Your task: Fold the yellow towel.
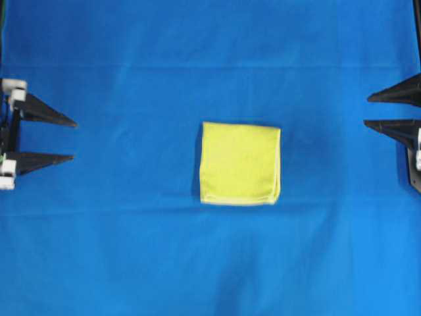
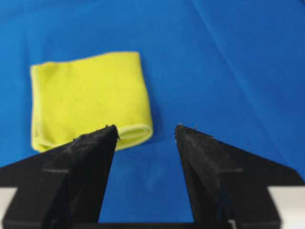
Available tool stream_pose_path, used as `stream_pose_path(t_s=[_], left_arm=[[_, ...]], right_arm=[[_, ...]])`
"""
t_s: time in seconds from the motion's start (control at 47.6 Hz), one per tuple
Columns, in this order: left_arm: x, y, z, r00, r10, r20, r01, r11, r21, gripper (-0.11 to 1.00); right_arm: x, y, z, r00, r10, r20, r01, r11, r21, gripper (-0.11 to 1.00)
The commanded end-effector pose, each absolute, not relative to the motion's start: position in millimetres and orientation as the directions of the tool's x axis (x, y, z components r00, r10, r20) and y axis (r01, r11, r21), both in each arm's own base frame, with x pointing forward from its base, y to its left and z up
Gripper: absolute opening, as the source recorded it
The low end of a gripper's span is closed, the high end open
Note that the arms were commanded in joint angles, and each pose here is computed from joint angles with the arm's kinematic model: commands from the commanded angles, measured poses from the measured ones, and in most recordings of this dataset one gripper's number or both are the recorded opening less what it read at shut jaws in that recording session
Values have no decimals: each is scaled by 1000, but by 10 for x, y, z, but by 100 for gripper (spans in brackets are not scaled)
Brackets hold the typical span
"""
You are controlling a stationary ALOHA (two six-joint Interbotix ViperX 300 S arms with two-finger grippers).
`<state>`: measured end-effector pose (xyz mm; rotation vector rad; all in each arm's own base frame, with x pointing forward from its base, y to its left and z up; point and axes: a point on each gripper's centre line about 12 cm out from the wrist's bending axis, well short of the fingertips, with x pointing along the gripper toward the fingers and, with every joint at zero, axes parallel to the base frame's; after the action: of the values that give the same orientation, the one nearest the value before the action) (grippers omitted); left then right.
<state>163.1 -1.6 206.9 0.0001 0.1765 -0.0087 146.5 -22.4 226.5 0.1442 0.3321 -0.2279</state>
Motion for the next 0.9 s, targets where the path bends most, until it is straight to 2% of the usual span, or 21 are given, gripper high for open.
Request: stream_pose_path(t_s=[0.0,0.231,0.883], left_arm=[[1571,9,2076,990,7,-144,-7,1000,-2,66],[1538,11,2051,991,8,-135,-9,1000,-5,65],[1538,11,2042,990,8,-138,-9,1000,-7,65]], right_arm=[[1458,-236,2208,926,-198,-323,245,963,112,57],[1492,-256,2091,924,-196,-328,250,960,129,57],[1493,-256,2094,925,-196,-326,249,960,130,57]])
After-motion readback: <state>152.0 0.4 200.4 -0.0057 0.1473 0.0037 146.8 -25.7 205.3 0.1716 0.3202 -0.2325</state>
